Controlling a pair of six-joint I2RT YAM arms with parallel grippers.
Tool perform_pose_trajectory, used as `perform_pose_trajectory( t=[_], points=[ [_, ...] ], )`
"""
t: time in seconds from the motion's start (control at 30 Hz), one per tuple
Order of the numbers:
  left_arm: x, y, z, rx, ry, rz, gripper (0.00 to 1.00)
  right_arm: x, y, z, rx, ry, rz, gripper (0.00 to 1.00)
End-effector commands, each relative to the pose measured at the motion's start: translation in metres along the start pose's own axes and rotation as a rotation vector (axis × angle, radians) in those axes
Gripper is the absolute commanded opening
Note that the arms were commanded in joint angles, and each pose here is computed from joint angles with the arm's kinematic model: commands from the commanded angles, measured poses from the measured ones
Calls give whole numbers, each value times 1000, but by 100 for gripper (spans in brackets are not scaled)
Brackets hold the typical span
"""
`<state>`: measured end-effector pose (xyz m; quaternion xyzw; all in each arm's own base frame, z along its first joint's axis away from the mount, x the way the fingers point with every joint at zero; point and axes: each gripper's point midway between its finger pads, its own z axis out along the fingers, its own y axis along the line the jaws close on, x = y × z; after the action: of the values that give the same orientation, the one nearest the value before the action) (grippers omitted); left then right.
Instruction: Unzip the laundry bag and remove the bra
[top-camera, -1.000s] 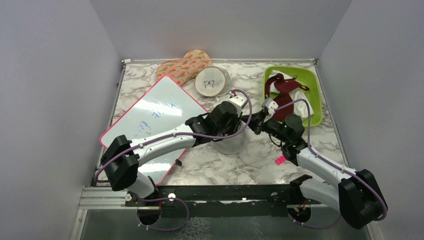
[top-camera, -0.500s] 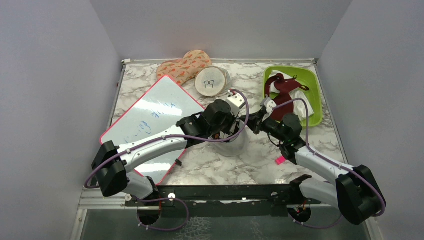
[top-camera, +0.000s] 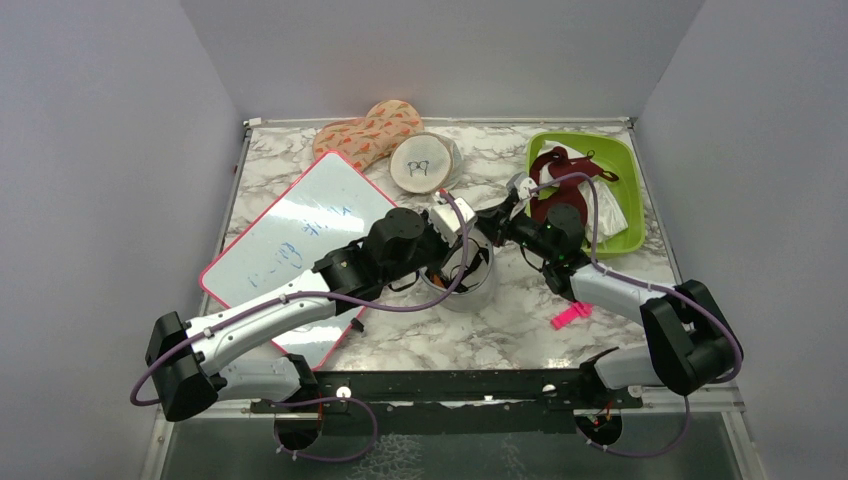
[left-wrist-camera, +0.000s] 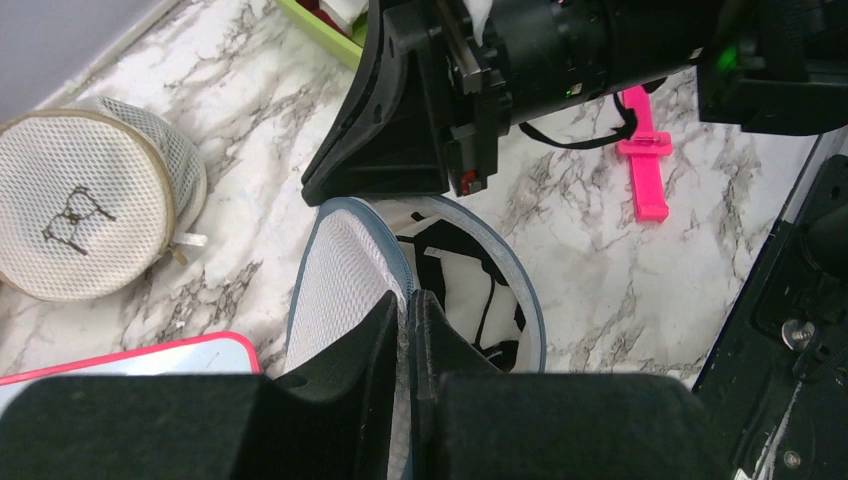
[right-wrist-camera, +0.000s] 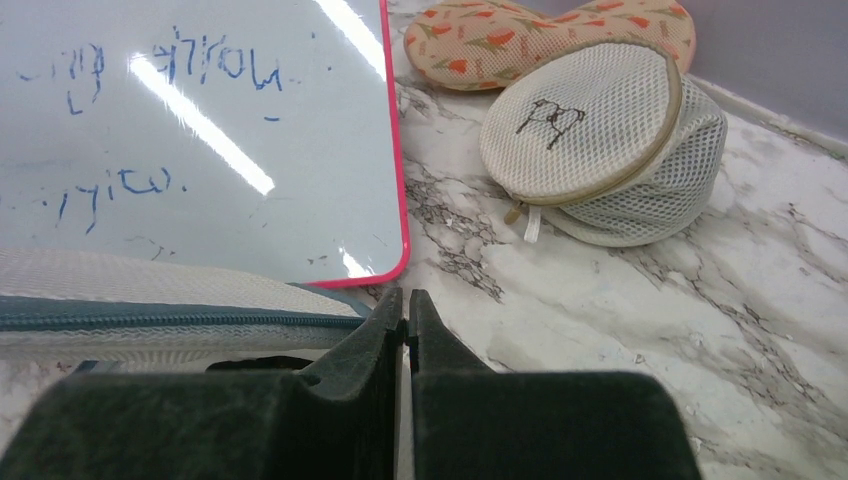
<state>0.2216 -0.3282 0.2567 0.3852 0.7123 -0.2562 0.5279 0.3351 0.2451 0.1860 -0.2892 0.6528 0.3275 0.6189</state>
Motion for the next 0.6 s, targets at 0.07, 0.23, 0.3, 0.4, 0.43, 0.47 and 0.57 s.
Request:
perform_pose_trajectory(
  t=[0.07,0.23,0.3,0.4,0.43,0.47,0.57],
  points=[
    [-24,1,-14,-8,-96,13,0,-20,-12,7,32,-32,-78,1],
    [0,8,-12,-57,-36,-19,0,-22,-7,-5,36,-23,-88,1],
    [6,9,-10,-60,-17,-20,0,-22,-5,-9,35,-16,-91,1],
    [12,14,-7,-94,10,-30,0,-23,-2,-16,32,-15,-97,1],
    [14,14,-6,-98,22,-31,0,-22,-1,-18,31,-14,-98,1],
    [16,14,-5,-99,35,-33,3,-23,0,-19,32,-14,-99,1],
    [23,16,-2,-120,78,-59,16,-22,5,-25,22,-14,-101,1]
  ],
)
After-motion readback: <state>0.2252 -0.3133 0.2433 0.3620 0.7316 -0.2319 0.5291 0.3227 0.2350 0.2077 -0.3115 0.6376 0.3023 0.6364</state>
